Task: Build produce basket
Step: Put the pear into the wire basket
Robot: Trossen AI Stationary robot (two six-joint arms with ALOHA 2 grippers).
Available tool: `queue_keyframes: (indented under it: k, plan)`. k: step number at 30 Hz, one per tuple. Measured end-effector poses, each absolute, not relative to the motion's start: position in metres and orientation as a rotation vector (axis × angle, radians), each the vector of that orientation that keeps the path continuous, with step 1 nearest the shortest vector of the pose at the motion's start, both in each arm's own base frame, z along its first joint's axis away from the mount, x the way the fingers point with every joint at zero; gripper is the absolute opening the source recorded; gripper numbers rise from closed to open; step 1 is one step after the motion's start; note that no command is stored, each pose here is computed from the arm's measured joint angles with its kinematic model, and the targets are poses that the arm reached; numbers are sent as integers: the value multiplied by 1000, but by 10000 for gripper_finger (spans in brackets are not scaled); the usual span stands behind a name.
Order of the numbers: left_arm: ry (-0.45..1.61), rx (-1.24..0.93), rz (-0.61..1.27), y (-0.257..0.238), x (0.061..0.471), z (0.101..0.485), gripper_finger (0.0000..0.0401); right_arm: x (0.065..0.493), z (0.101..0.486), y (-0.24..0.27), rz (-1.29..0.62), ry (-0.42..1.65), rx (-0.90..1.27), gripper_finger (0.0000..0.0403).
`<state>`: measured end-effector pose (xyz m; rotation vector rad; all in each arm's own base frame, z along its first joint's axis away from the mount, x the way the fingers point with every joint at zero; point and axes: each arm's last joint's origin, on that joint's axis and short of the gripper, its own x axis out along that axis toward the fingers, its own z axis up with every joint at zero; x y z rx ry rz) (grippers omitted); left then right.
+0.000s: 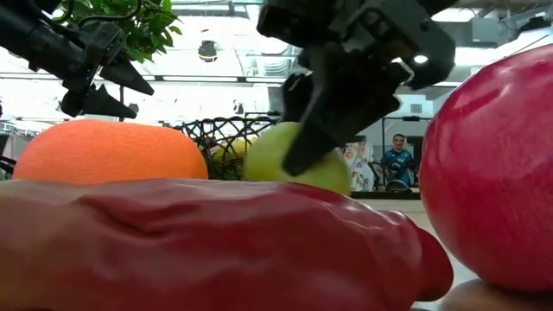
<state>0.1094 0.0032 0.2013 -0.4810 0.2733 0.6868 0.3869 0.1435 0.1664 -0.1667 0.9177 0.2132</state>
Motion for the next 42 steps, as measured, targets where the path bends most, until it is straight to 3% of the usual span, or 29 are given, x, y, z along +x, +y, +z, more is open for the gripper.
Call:
queue_keyframes:
  k: [3,9,13,16,21,33,42]
  plan:
    - [277,-480,688,3,109,201,368,384,189,142,223,855,-161,276]
    - [279,-481,690,3,109,201,368,364,271,119,199,629,-175,280]
    - [280,-480,690,3,109,201,368,342,316,85,-33,544,-289,280]
    - [280,-480,690,3,109,201,368,333,328,53,-162,565,-309,280]
    - [280,-481,689,3,109,201,368,333,325,8,-266,646,-307,281]
    - [306,-474,699,3,108,198,368,332,253,-61,-281,854,-193,285]
    - [302,-475,697,3,108,198,368,323,246,-79,-308,875,-104,348]
